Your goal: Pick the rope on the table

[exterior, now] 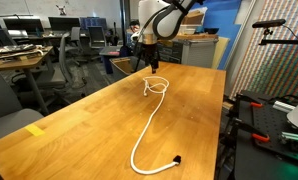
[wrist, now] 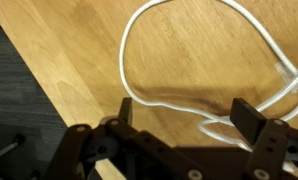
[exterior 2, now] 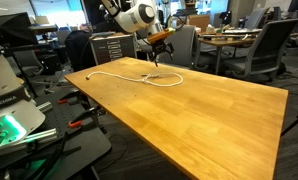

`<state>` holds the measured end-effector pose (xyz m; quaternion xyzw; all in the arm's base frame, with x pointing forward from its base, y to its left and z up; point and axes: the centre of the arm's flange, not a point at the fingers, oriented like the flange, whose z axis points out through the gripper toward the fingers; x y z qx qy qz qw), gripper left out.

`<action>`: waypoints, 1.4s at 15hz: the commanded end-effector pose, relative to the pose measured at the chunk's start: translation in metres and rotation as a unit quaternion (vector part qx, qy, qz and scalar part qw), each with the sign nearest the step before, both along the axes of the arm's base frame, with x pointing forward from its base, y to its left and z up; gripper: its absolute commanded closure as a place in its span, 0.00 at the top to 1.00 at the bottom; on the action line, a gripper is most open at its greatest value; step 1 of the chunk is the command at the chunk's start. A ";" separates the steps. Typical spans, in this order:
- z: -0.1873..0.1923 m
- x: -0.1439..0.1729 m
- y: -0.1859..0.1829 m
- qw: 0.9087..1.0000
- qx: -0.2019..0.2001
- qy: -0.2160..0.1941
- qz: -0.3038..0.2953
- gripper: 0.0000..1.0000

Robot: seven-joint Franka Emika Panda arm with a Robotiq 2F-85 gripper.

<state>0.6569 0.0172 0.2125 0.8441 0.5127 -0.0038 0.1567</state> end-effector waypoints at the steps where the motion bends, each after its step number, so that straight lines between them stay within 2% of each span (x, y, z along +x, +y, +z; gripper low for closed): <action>1: -0.025 -0.003 -0.010 0.999 0.024 0.017 0.043 1.00; 7: -0.051 -0.009 -0.002 0.992 0.057 0.046 0.098 1.00; 12: -0.036 -0.003 0.003 0.988 0.059 0.055 0.132 1.00; 17: -0.028 0.005 0.009 0.986 0.073 0.044 0.146 1.00; 21: -0.030 0.010 0.025 0.984 0.094 0.047 0.145 0.95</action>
